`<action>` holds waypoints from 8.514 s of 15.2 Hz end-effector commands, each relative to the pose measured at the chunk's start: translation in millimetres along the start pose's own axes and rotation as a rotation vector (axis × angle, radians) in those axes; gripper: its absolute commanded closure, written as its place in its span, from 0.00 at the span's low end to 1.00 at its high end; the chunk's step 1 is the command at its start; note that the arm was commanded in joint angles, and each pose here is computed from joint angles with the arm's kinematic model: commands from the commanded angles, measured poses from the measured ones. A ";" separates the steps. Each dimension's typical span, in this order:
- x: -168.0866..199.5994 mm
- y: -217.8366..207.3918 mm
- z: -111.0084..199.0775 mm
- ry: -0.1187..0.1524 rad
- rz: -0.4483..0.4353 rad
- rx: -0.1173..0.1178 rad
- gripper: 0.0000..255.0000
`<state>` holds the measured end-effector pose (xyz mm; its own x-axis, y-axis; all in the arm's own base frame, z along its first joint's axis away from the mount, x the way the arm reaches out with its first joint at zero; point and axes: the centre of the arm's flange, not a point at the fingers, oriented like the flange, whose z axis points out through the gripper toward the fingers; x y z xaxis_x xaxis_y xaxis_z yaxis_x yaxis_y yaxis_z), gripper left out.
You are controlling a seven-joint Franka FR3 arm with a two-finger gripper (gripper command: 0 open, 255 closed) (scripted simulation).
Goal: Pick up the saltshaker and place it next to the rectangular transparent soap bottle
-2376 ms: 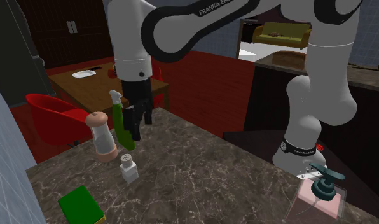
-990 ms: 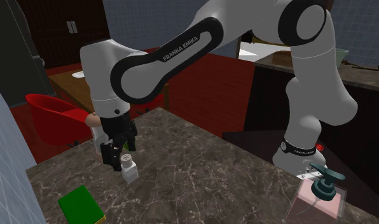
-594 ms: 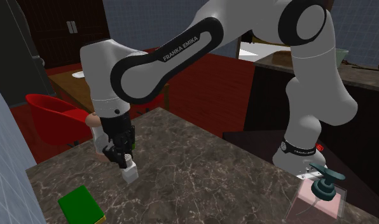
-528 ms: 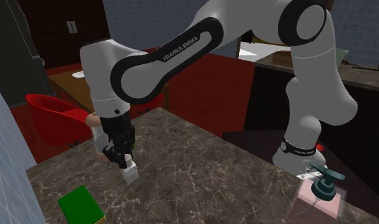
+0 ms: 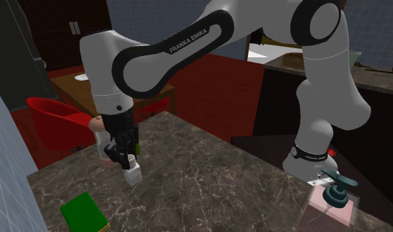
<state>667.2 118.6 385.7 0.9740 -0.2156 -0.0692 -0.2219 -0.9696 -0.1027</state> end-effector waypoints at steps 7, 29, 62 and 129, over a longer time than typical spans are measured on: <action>-3.2 -4.1 -41.5 0.000 0.000 0.000 1.00; -11.3 -16.0 -156.8 0.000 0.000 0.000 1.00; -238.0 -58.6 -218.9 0.000 0.000 0.000 1.00; -610.6 -98.2 7.7 0.000 0.000 0.000 1.00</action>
<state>93.9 346.6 435.8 0.9740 -0.2155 -0.0699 -0.2219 -0.9697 -0.1020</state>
